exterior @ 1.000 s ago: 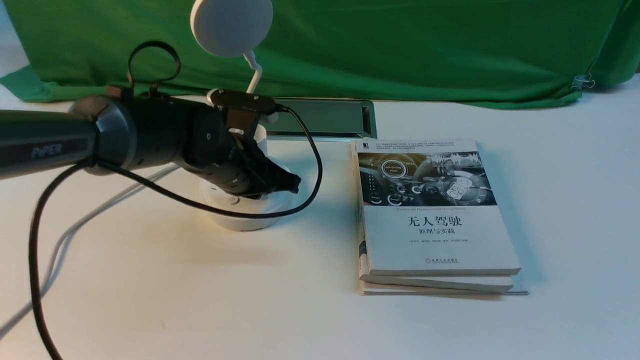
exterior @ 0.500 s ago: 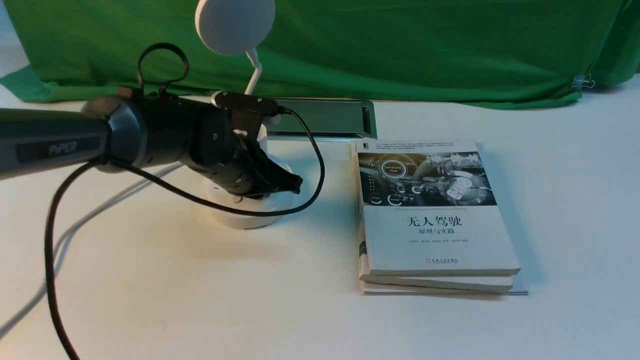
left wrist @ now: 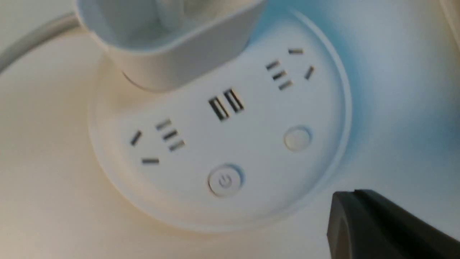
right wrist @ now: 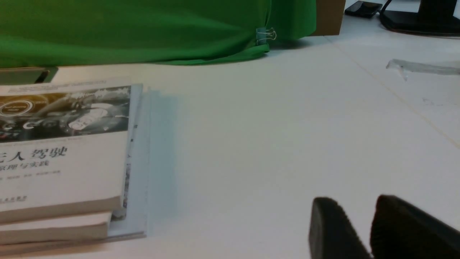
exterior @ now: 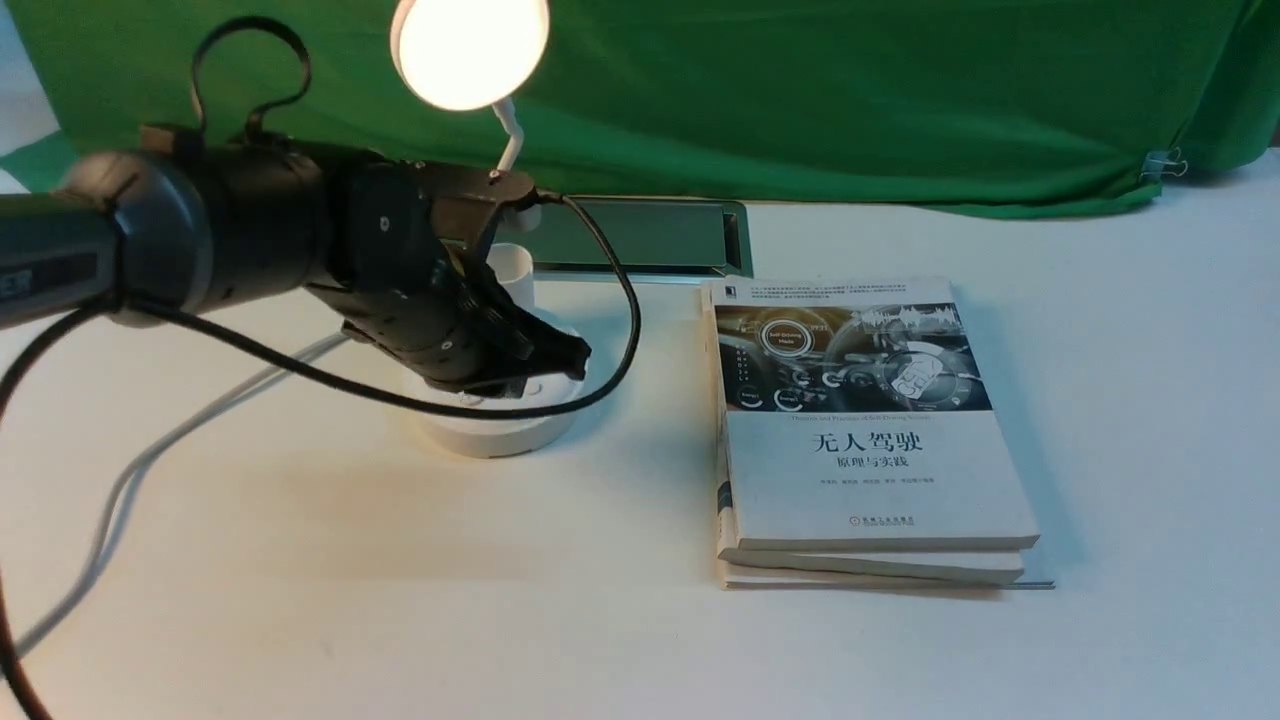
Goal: Turn on the desk lamp on the white desktop with your hand.
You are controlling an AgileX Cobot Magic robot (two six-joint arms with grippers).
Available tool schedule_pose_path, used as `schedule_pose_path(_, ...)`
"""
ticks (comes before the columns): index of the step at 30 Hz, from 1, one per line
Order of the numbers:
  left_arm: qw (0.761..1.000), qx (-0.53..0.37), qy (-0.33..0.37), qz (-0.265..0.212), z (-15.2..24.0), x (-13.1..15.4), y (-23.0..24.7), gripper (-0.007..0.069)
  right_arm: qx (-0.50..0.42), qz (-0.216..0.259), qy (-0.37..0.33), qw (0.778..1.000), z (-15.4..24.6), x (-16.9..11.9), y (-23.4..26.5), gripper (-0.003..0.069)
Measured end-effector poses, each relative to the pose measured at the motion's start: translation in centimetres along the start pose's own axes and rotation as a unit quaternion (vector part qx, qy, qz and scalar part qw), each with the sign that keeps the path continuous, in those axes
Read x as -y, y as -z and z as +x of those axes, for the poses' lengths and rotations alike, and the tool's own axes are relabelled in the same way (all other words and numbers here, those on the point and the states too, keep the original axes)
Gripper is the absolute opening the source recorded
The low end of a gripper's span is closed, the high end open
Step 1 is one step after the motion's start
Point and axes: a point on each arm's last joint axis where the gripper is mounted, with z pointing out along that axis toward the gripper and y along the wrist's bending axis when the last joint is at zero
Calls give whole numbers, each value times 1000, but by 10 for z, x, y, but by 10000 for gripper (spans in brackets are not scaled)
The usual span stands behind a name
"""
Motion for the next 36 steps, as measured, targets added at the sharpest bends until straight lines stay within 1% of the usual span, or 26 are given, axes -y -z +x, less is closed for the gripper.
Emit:
schedule_pose_path(3, 999, -32, 14, 32, 28, 4, 5, 2, 0, 0, 0, 1000, 0, 0, 0, 241)
schedule_pose_path(5, 998, -32, 18, 42, 36, 5, 11, 2, 0, 0, 0, 1000, 0, 0, 0, 241)
schedule_pose_path(6, 997, -35, 22, 59, 55, 7, 18, 2, 0, 0, 0, 1000, 0, 0, 0, 241)
schedule_pose_path(8, 995, -15, 31, 89, 73, 11, 35, 2, 0, 0, 0, 1000, 0, 0, 0, 241)
schedule_pose_path(11, 987, 72, 12, 142, 99, 20, 82, 2, 0, 0, 0, 1000, 0, 0, 0, 241)
schedule_pose_path(12, 986, 79, 10, 145, 101, 21, 85, 2, 0, 0, 0, 1000, 0, 0, 0, 241)
schedule_pose_path(14, 973, 163, -14, 163, 117, 23, 117, 2, 0, 0, 0, 1000, 0, 0, 0, 241)
schedule_pose_path(15, 973, 164, -13, 162, 117, 23, 117, 2, 0, 0, 0, 1000, 0, 0, 0, 241)
schedule_pose_path(16, 963, 213, -21, 164, 128, 23, 134, 2, 0, 0, 0, 1000, 0, 0, 0, 241)
schedule_pose_path(17, 957, 240, -18, 160, 135, 21, 143, 2, 0, 0, 0, 1000, 0, 0, 0, 241)
schedule_pose_path(20, 950, 272, -11, 152, 144, 19, 154, 2, 0, 0, 0, 1000, 0, 0, 0, 241)
schedule_pose_path(22, 941, 306, -8, 144, 154, 16, 165, 2, 0, 0, 0, 1000, 0, 0, 0, 241)
schedule_pose_path(25, 937, 320, -16, 142, 158, 16, 171, 2, 0, 0, 0, 1000, 0, 0, 0, 241)
schedule_pose_path(26, 935, 326, -28, 137, 160, 15, 174, 2, 0, 0, 0, 1000, 0, 0, 0, 241)
schedule_pose_path(31, 936, 326, -56, 124, 162, 15, 174, 2, 0, 0, 0, 1000, 0, 0, 0, 241)
schedule_pose_path(34, 937, 321, -95, 103, 163, 14, 173, 2, 0, 0, 0, 1000, 0, 0, 0, 241)
schedule_pose_path(36, 934, 323, -135, 77, 168, 11, 174, 2, 0, 0, 0, 1000, 0, 0, 0, 241)
